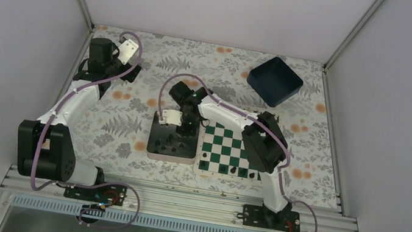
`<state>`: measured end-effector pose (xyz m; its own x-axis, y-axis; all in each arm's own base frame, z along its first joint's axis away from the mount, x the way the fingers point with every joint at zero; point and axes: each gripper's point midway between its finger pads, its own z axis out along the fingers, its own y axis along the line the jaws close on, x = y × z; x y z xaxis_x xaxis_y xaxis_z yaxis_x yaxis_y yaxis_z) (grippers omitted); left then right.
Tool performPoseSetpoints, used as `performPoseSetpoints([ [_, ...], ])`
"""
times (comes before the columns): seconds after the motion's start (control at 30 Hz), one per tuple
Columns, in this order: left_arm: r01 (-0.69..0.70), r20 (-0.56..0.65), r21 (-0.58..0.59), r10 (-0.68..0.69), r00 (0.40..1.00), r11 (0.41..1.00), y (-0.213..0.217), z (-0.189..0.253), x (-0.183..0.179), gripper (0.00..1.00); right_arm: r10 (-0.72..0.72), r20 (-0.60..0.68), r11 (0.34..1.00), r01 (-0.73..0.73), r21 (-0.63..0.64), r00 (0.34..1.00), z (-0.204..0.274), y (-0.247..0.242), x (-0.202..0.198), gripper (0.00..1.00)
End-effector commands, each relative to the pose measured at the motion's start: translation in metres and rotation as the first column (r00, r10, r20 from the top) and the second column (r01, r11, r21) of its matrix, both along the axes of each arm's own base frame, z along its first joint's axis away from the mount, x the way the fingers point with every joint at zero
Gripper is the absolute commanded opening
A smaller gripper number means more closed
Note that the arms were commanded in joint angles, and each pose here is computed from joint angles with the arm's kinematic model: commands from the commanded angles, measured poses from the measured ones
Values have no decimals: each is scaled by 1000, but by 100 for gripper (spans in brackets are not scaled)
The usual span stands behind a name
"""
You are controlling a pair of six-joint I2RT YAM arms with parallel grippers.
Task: Set up the chess pieces on the board
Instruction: Pick up the chess piece from the storage box.
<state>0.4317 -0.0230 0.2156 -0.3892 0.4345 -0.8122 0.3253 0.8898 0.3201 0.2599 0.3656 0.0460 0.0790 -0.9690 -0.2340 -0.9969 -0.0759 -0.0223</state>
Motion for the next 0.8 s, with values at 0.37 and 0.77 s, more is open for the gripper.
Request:
performPoseSetpoints([
  [0.37, 4, 43, -9, -4, 999, 1000, 3, 11, 0, 100, 47, -40, 999, -48, -12, 998, -16, 7, -16, 33],
  [0.77, 10, 47, -14, -10, 999, 1000, 2, 14, -1, 100, 45, -37, 999, -46, -25, 998, -25, 5, -17, 26],
])
